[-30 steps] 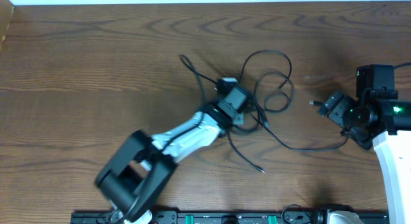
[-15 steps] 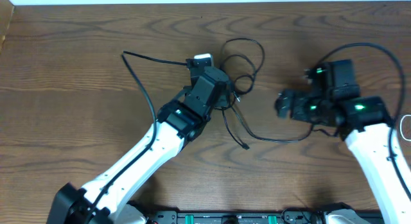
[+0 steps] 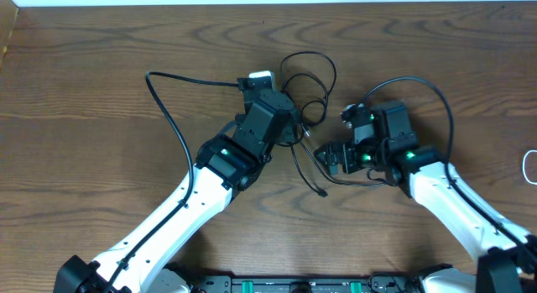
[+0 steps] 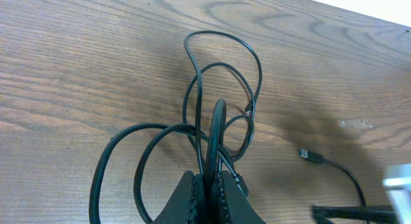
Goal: Untangle cables
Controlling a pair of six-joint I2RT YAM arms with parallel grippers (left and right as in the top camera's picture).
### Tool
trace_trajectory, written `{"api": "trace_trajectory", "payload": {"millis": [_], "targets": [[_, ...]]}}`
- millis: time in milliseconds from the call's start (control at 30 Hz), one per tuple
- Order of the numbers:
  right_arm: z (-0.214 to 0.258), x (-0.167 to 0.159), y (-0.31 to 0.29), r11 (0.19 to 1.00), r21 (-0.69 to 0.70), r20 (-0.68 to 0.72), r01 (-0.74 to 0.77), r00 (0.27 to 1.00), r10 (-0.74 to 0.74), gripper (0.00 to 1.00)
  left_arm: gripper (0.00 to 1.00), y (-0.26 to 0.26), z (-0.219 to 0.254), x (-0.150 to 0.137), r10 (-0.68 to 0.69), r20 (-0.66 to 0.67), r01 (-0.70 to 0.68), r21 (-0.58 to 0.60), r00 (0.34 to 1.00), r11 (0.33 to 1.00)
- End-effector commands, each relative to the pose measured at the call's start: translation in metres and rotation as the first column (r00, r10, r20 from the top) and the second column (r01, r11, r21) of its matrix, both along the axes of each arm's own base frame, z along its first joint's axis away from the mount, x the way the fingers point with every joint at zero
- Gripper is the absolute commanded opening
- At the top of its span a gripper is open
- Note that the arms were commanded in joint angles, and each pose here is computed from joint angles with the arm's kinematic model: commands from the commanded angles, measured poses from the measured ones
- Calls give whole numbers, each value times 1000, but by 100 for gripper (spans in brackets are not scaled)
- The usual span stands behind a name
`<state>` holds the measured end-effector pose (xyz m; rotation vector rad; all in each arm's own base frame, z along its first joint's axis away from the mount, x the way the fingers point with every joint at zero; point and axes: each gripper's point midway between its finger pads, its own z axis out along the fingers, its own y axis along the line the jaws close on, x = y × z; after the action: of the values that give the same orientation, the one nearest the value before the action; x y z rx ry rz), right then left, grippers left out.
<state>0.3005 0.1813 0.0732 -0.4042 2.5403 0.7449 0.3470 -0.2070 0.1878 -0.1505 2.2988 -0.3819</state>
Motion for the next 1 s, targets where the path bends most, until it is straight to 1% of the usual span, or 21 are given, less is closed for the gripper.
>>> {"api": "trace_trajectory", "payload": {"millis": [0, 133, 167, 200, 233, 300, 333, 367, 400, 533, 600, 667, 733, 767, 833, 867, 967], "targets": [[-12, -17, 26, 989, 42, -8, -141, 990, 141, 99, 8, 2, 4, 0, 2, 11, -2, -4, 1000, 1000], [-22, -21, 44, 980, 49, -6, -195, 981, 196, 99, 8, -1, 4, -1, -6, -1, 6, -25, 1000, 1000], [-22, -21, 53, 974, 54, 16, -219, 976, 218, 95, 8, -2, 4, -2, -10, -3, 10, -28, 1000, 1000], [-22, -21, 57, 972, 52, 32, -228, 973, 227, 86, 8, -3, 4, -2, -15, -5, 15, -33, 1000, 999], [-23, -17, 60, 974, 36, 52, -224, 974, 222, 70, 8, -5, 3, -3, -23, -9, 22, -38, 1000, 999], [-27, -8, 57, 986, -5, 65, -166, 984, 166, 48, 8, -8, 3, -5, -36, -17, 36, -48, 999, 998], [-28, -4, 54, 992, -22, 66, -122, 990, 123, 35, 8, -9, 3, -5, -44, -21, 43, -53, 999, 998], [-29, 2, 51, 998, -25, 60, -64, 996, 66, 12, 8, -10, 2, -6, -48, -22, 47, -55, 999, 997], [-28, 3, 49, 998, -23, 59, -60, 996, 61, 1, 8, -9, 3, -5, -44, -21, 43, -52, 999, 998], [-30, 1, 35, 999, -34, 13, -18, 1000, 18, 1, 8, 6, 1, 1, 1, -22, -2, -35, 1000, 999], [-30, -2, 17, 997, -73, -19, 27, 999, -28, 1, 8, 22, -1, 7, 49, -29, -49, -16, 998, 999], [-31, -4, -17, 981, -158, -48, 114, 991, -123, 1, 8, 40, -4, 12, 95, -41, -95, -4, 995, 995], [-30, -6, -51, 942, -249, -54, 227, 967, -248, 1, 8, 54, -4, 16, 132, -46, -132, 0, 990, 991], [-28, -7, -79, 894, -312, -43, 322, 935, -352, 1, 8, 64, -4, 18, 157, -48, -157, 1, 986, 988], [-20, -10, -116, 814, -379, -6, 440, 878, -478, 1, 8, 81, -2, 23, 200, -47, -200, 0, 979, 980], [-13, -13, -136, 770, -402, 19, 495, 846, -534, 1, 8, 91, 0, 24, 224, -45, -224, -1, 974, 975], [5, -17, -171, 703, -396, 58, 590, 781, -622, 1, 8, 117, 6, 27, 289, -38, -290, -6, 956, 957]]}}
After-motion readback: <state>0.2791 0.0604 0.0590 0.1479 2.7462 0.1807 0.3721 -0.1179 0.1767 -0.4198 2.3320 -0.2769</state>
